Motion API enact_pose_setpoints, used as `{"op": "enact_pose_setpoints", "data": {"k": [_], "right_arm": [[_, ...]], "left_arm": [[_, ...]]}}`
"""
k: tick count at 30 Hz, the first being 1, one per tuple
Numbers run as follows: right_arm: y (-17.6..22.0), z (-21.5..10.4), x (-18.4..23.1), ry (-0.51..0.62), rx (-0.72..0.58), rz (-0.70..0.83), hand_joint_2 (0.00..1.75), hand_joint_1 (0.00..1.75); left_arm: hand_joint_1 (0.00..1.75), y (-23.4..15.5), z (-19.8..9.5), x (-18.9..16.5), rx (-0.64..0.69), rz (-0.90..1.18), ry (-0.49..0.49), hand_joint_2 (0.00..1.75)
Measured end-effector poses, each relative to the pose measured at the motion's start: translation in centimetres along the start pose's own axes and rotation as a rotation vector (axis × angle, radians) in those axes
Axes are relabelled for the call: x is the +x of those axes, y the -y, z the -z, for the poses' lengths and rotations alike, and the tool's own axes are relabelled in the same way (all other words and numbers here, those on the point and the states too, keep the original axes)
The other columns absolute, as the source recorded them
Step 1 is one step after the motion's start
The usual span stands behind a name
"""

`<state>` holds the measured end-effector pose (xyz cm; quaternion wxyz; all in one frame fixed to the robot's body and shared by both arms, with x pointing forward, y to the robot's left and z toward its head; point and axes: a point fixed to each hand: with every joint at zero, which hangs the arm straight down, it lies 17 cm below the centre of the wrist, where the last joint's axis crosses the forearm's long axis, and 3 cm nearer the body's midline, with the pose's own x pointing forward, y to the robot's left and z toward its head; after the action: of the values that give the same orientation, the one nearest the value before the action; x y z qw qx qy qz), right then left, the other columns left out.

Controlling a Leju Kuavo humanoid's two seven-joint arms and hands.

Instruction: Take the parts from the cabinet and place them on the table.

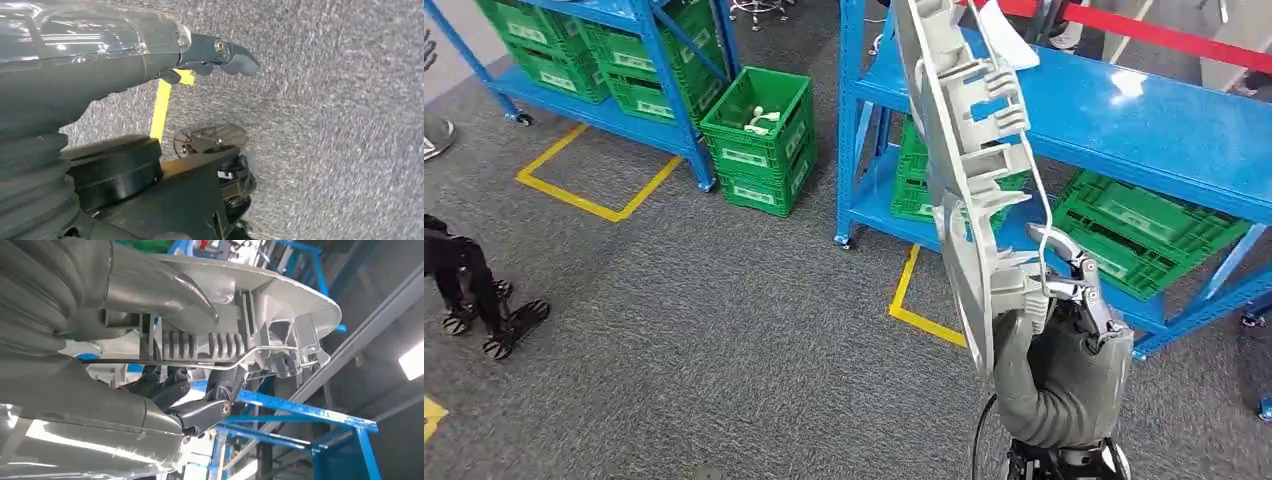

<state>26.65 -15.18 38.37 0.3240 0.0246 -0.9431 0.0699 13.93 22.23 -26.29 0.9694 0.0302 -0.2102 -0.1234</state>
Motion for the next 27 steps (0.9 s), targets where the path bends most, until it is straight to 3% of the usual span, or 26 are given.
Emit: {"op": "enact_pose_setpoints", "data": {"k": [27], "right_arm": [[-0.01,-0.03,-0.02,-0.001,0.001,0.000,1.75,1.75]], "left_arm": [[0.00,-0.02,0.00,-0.03,0.000,0.000,0.000,1.75]]}}
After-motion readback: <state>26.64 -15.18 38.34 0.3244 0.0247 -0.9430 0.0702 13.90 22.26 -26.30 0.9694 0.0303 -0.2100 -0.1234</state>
